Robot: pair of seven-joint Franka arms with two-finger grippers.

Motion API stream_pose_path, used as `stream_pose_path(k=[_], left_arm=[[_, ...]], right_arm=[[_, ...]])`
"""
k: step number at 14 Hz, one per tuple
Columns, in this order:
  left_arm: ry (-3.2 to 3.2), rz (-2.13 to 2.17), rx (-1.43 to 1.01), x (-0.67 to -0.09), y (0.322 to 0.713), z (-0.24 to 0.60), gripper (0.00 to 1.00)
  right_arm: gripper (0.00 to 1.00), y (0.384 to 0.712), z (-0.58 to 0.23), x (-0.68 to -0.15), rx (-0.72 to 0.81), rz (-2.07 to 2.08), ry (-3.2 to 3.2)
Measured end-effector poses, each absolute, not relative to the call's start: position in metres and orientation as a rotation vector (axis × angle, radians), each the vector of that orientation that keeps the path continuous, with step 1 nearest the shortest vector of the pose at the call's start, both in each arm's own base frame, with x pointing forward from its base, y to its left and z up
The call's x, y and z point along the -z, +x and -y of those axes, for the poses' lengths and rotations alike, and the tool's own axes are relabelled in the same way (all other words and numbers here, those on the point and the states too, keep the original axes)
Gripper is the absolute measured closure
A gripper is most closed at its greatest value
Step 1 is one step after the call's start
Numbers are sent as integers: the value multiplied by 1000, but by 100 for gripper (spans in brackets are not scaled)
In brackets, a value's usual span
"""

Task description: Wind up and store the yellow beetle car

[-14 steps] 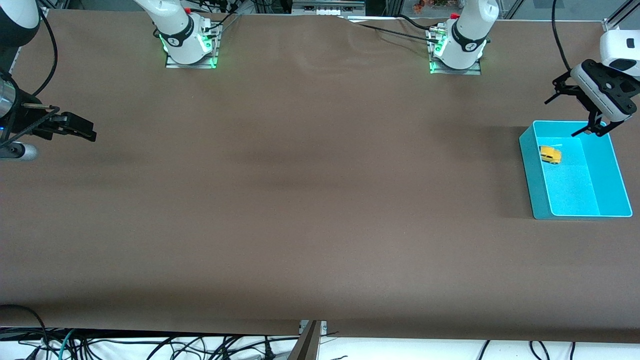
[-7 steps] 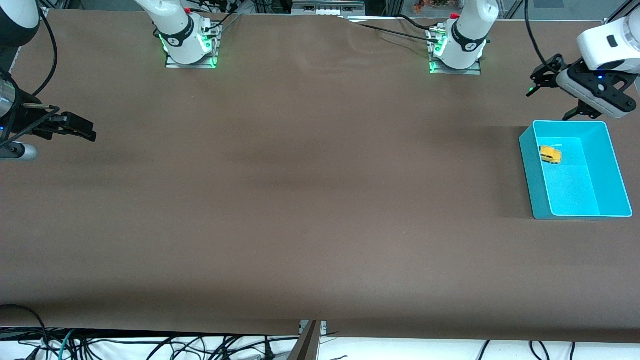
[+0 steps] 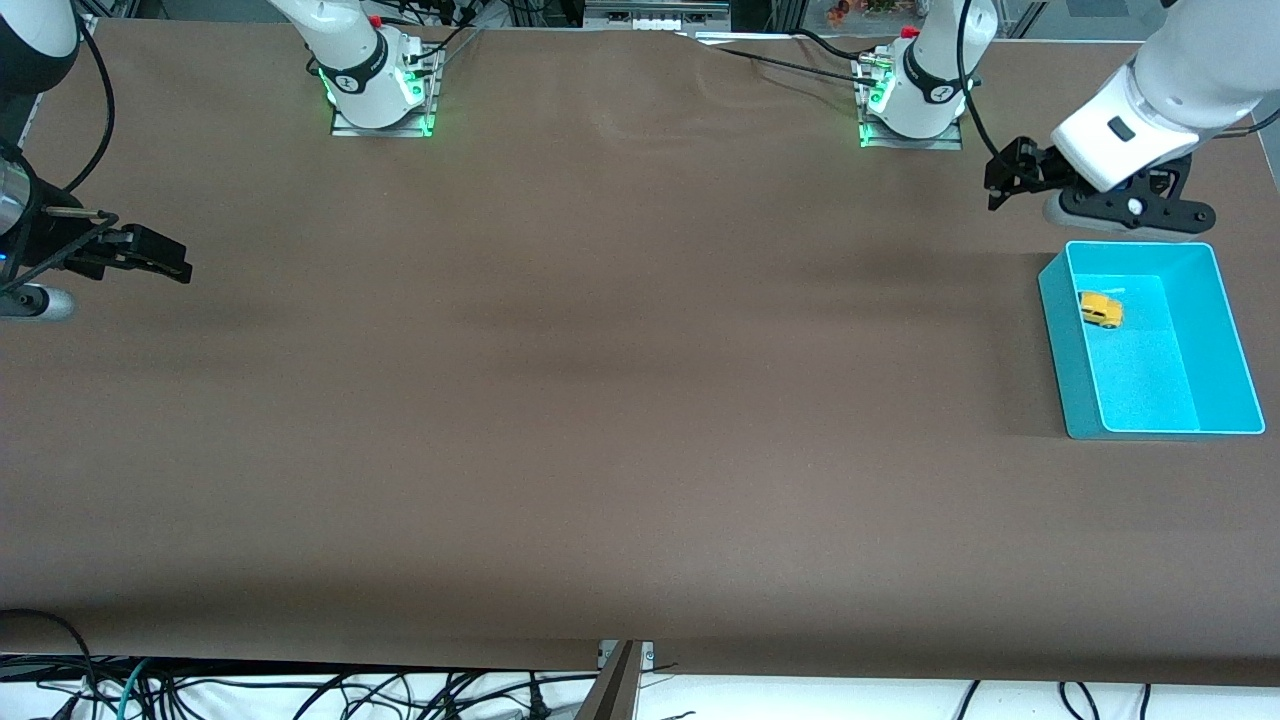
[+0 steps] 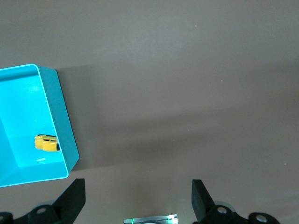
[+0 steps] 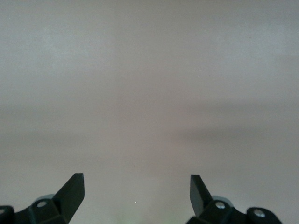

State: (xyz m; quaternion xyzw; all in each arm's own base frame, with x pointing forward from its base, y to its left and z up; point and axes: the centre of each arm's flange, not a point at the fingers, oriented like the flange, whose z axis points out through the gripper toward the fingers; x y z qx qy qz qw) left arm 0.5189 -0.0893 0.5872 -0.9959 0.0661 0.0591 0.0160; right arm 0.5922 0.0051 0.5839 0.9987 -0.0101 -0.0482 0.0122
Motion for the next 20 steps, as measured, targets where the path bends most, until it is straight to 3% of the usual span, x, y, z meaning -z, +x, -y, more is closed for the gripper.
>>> stream_pose_path(k=[7, 20], left_arm=[[-3118, 195, -156, -586, 537, 71, 0], [-3139, -40, -134, -589, 542, 39, 0]], right_arm=[[0, 592, -5, -584, 150, 31, 3113], [0, 592, -5, -584, 150, 31, 3113]])
